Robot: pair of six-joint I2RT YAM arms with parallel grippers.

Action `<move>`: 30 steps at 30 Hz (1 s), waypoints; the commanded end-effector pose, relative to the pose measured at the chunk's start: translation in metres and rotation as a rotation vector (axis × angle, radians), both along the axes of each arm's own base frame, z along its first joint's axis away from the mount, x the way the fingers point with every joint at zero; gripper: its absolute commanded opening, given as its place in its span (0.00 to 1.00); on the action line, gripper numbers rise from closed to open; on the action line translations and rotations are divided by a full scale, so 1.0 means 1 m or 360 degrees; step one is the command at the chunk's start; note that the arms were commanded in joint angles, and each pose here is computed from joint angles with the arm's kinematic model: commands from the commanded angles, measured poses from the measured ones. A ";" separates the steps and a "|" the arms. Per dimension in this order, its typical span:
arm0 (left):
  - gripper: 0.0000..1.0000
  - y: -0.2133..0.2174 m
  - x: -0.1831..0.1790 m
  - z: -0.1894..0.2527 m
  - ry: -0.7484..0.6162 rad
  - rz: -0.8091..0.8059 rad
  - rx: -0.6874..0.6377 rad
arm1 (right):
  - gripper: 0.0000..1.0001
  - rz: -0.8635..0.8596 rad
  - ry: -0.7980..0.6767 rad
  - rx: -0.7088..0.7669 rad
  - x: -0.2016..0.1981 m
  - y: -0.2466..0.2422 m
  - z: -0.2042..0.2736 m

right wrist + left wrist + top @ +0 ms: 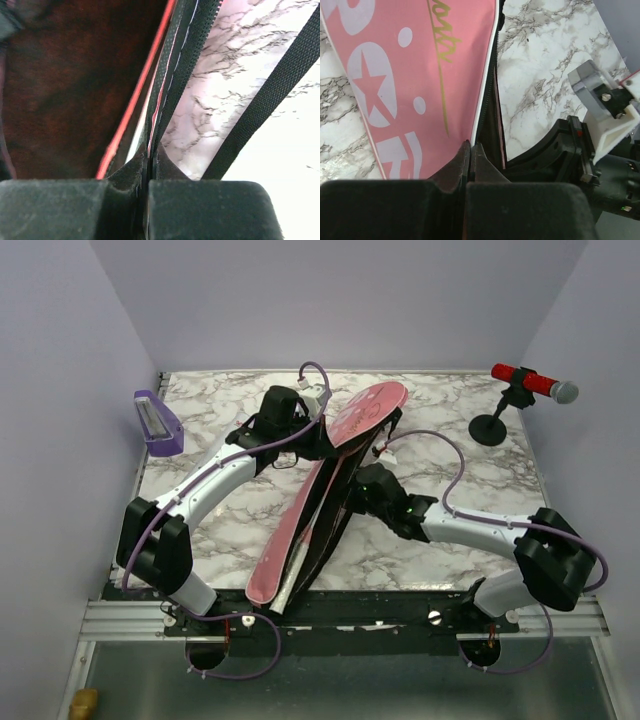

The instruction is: Pack up the badminton gear

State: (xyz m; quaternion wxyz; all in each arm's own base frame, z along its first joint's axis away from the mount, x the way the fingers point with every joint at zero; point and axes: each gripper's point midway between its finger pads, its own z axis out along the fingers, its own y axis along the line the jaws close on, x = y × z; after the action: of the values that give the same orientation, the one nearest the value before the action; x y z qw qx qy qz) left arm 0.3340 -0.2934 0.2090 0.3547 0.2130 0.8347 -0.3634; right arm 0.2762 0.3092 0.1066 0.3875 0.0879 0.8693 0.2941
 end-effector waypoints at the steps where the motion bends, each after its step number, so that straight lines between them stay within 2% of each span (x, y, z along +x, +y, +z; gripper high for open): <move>1: 0.00 -0.002 0.004 0.031 -0.0103 0.0025 -0.0101 | 0.00 -0.0011 -0.0140 0.0069 0.015 0.005 0.059; 5: 0.00 -0.003 -0.002 0.033 -0.0052 0.0022 -0.0140 | 0.00 0.0039 -0.0165 -0.0046 0.028 0.000 0.093; 8: 0.00 -0.007 -0.014 0.043 0.0021 -0.0024 -0.0238 | 0.00 0.0212 -0.0150 -0.0064 0.027 0.007 0.108; 9: 0.05 -0.007 -0.017 0.048 0.0031 -0.0031 -0.0270 | 0.00 0.0269 -0.0153 -0.0091 0.025 0.008 0.110; 10: 0.26 -0.008 -0.020 0.052 0.0053 -0.0042 -0.0307 | 0.00 0.0341 -0.0152 -0.0106 0.020 0.011 0.110; 11: 0.40 -0.009 -0.025 0.055 0.0076 -0.0079 -0.0351 | 0.00 0.0400 -0.0155 -0.0130 0.016 0.011 0.110; 12: 0.50 -0.011 -0.030 0.059 0.0093 -0.0118 -0.0395 | 0.00 0.0428 -0.0153 -0.0151 0.013 0.010 0.109; 14: 0.62 -0.012 -0.037 0.065 0.0074 -0.0187 -0.0442 | 0.00 0.0485 -0.0163 -0.0181 0.008 0.006 0.108; 16: 0.89 -0.013 -0.043 0.069 0.0056 -0.0276 -0.0459 | 0.00 0.0542 -0.0177 -0.0206 0.002 0.003 0.109; 17: 0.98 -0.012 -0.045 0.073 0.0028 -0.0319 -0.0467 | 0.00 0.0602 -0.0168 -0.0198 -0.004 0.005 0.110; 21: 0.99 0.007 -0.041 0.074 -0.0010 -0.0350 -0.0440 | 0.00 0.0677 -0.0140 -0.0246 -0.016 -0.002 0.099; 24: 0.99 0.026 -0.036 0.066 0.0090 -0.0353 -0.0422 | 0.00 0.0774 -0.0142 -0.0226 -0.027 -0.001 0.097; 27: 0.99 0.045 -0.027 0.042 0.0110 -0.0290 -0.0348 | 0.00 0.0766 -0.0143 -0.0249 -0.027 -0.005 0.095; 30: 0.99 0.064 -0.020 0.022 0.0034 -0.0204 -0.0274 | 0.00 0.0807 -0.0110 -0.0223 -0.031 -0.002 0.091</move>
State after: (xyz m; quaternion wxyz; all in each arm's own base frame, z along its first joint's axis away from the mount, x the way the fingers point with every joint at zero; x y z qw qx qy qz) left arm 0.3192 -0.2515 0.2578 0.3344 0.2117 0.7822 -0.4811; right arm 0.2482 0.2991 0.1773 0.3224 -0.1454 0.8913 0.2837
